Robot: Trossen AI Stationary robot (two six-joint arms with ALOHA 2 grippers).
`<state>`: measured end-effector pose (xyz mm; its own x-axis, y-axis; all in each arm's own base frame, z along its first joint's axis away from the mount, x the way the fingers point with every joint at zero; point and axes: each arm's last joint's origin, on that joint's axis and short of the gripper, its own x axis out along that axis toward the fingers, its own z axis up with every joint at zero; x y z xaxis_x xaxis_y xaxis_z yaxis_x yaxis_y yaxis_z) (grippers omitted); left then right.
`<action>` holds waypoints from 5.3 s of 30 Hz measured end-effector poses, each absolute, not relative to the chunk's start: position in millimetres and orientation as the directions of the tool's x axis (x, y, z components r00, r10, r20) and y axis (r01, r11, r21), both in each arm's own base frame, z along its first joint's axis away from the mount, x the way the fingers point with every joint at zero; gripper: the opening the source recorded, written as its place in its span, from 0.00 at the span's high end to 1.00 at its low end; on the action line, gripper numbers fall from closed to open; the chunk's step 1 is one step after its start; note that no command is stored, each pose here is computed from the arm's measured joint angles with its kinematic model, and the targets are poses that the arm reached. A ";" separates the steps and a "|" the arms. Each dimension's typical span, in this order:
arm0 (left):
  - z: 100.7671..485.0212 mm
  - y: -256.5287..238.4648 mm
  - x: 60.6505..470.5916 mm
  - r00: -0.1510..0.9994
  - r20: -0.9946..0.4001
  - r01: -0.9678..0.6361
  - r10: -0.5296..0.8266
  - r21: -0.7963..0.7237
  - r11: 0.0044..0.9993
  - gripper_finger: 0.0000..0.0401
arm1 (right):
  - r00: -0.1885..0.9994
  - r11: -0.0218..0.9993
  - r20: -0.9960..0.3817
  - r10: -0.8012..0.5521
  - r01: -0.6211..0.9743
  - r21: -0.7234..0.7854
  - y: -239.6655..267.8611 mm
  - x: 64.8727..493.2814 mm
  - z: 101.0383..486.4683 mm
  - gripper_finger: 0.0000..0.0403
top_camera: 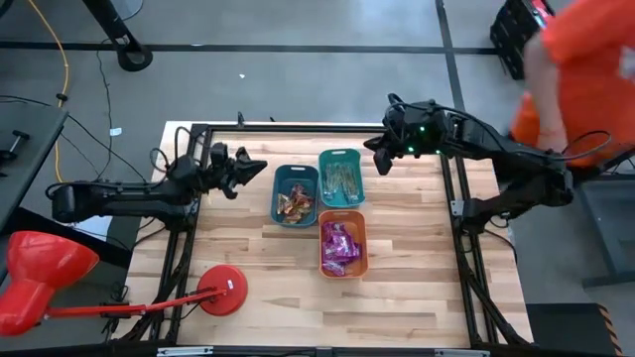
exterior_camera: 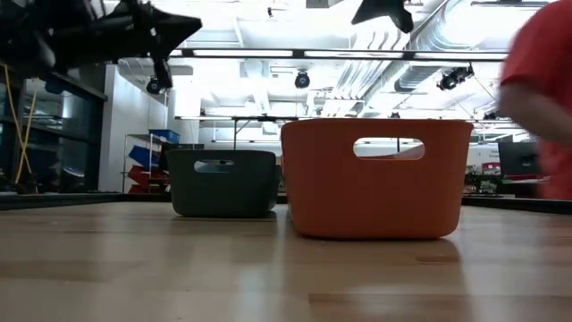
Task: Sort candy
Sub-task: Return to Home Position
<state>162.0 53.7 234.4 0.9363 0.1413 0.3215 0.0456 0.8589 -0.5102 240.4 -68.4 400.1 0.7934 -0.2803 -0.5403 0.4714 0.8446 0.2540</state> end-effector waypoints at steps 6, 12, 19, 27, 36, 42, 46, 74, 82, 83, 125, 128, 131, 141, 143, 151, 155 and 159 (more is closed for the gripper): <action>204.6 42.5 149.2 0.929 0.334 0.065 0.161 -0.574 0.817 0.99 | 0.836 0.821 -0.486 -0.255 0.453 0.347 -56.5 250.1 403.7 1.00; 187.2 34.8 143.7 0.942 0.294 0.050 0.163 -0.603 0.796 1.00 | 0.830 0.791 -0.495 -0.256 0.475 0.386 -40.1 253.3 402.1 1.00; 174.6 32.5 148.3 0.971 0.172 -0.026 0.168 -0.620 0.784 1.00 | 0.801 0.776 -0.544 -0.248 0.501 0.383 -13.0 252.5 396.5 1.00; 185.1 32.4 146.7 0.951 0.261 0.023 0.165 -0.594 0.804 1.00 | 0.806 0.735 -0.561 -0.189 0.495 0.463 12.1 252.3 344.5 1.00; 188.6 32.3 146.0 0.941 0.296 0.045 0.162 -0.585 0.810 1.00 | 0.956 0.813 -0.219 -0.194 0.281 0.510 -14.0 230.3 284.4 1.00; 186.8 32.4 146.5 0.947 0.277 0.035 0.162 -0.589 0.807 1.00 | 0.965 0.841 -0.101 -0.243 0.261 0.474 -31.3 188.9 251.5 1.00; 186.5 32.4 146.5 0.948 0.273 0.032 0.162 -0.590 0.806 1.00 | 0.982 0.868 0.008 -0.190 0.164 0.468 -31.6 165.6 223.8 1.00; 174.8 22.6 104.6 0.983 0.063 -0.095 0.170 -0.623 0.777 1.00 | 0.807 0.907 -0.585 -0.080 0.302 0.294 -21.8 121.3 107.5 1.00; 169.8 22.5 94.5 0.980 0.035 -0.130 0.194 -0.625 0.770 1.00 | 0.941 0.924 -0.318 -0.115 0.219 0.313 -20.4 113.3 138.1 1.00; 168.5 22.2 94.6 0.981 0.021 -0.139 0.195 -0.626 0.767 1.00 | 0.957 0.928 -0.265 -0.118 0.201 0.315 -20.0 111.2 143.4 1.00; 167.7 15.4 96.1 0.989 0.013 -0.107 0.147 -0.626 0.772 1.00 | 0.992 0.951 0.078 -0.103 0.075 0.301 -15.5 96.4 173.6 1.00; 167.7 15.4 96.1 0.989 0.013 -0.107 0.147 -0.626 0.772 1.00 | 0.992 0.951 0.078 -0.103 0.075 0.301 -15.5 96.5 173.5 1.00; 167.7 15.4 96.1 0.989 0.013 -0.107 0.147 -0.626 0.772 1.00 | 0.992 0.951 0.077 -0.103 0.075 0.301 -15.5 96.5 173.5 1.00; 167.7 15.4 96.1 0.989 0.013 -0.107 0.147 -0.626 0.772 1.00 | 0.992 0.951 0.077 -0.103 0.075 0.301 -15.5 96.5 173.4 1.00; 167.7 15.4 96.1 0.989 0.013 -0.107 0.147 -0.626 0.772 1.00 | 0.992 0.951 0.077 -0.103 0.075 0.301 -15.5 96.5 173.4 1.00; 167.7 15.4 96.1 0.989 0.013 -0.107 0.147 -0.626 0.772 1.00 | 0.992 0.951 0.077 -0.103 0.076 0.301 -15.5 96.5 173.4 1.00; 167.7 15.4 96.1 0.989 0.013 -0.107 0.148 -0.626 0.772 1.00 | 0.992 0.951 0.077 -0.103 0.076 0.301 -15.5 96.5 173.4 1.00; 167.7 15.4 96.1 0.989 0.013 -0.107 0.148 -0.626 0.772 1.00 | 0.992 0.951 0.077 -0.103 0.075 0.301 -15.5 96.5 173.4 1.00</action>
<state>96.1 15.4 167.7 0.9890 0.1476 0.0132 -0.1069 0.7721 -0.6265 96.5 -15.5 173.4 0.9917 -0.1030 0.0769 0.0754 0.9507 0.3009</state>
